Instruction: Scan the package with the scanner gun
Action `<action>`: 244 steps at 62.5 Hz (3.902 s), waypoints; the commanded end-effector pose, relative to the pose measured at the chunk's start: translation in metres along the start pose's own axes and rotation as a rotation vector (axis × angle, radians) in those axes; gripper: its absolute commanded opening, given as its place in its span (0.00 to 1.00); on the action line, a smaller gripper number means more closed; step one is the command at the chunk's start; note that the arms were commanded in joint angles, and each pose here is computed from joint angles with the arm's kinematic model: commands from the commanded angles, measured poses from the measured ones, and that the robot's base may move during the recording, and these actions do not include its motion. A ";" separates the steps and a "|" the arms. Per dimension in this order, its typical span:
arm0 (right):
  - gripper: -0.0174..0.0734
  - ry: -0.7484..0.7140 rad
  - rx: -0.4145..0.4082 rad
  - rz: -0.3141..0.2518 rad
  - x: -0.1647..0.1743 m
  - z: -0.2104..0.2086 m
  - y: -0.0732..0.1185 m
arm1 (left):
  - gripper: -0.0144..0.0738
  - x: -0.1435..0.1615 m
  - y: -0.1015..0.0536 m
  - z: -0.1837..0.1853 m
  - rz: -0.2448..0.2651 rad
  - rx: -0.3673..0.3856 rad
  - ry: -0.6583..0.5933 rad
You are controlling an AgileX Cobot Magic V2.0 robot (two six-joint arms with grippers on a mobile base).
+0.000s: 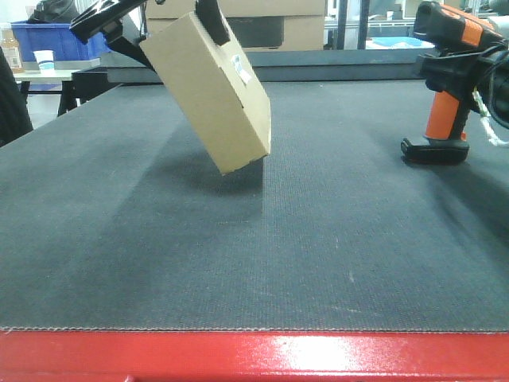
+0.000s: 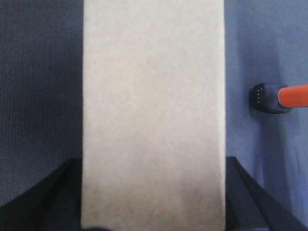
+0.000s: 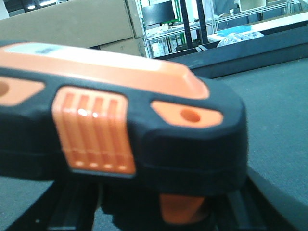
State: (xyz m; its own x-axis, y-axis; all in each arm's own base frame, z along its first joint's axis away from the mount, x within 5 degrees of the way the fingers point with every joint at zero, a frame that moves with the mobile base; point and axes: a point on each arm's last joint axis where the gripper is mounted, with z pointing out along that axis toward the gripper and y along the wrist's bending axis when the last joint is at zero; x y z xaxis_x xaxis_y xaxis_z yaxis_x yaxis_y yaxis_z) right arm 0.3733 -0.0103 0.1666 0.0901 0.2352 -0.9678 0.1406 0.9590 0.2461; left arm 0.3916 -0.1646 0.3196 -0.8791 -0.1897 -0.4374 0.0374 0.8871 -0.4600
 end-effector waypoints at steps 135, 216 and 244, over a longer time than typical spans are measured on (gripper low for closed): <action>0.81 0.070 -0.112 -0.068 -0.014 -0.104 -0.004 | 0.04 -0.031 0.109 -0.056 0.157 -0.477 0.022; 0.81 0.007 -0.130 -0.062 -0.031 -0.108 0.000 | 0.75 -0.009 0.084 -0.146 0.203 -0.461 -0.251; 0.54 0.162 -0.100 -0.064 -0.076 -0.138 0.006 | 0.04 0.070 0.102 -0.153 0.305 -0.336 -0.550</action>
State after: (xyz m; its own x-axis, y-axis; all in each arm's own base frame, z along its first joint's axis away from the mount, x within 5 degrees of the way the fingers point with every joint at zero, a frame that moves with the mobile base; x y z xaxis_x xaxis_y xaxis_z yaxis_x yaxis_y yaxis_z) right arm 0.2391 -0.0002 0.2303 -0.0251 0.1914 -0.9812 0.0317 0.9812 0.1906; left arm 0.2719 -0.0230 0.3599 -0.5752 -0.0110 -0.8179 -0.0015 0.9999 -0.0124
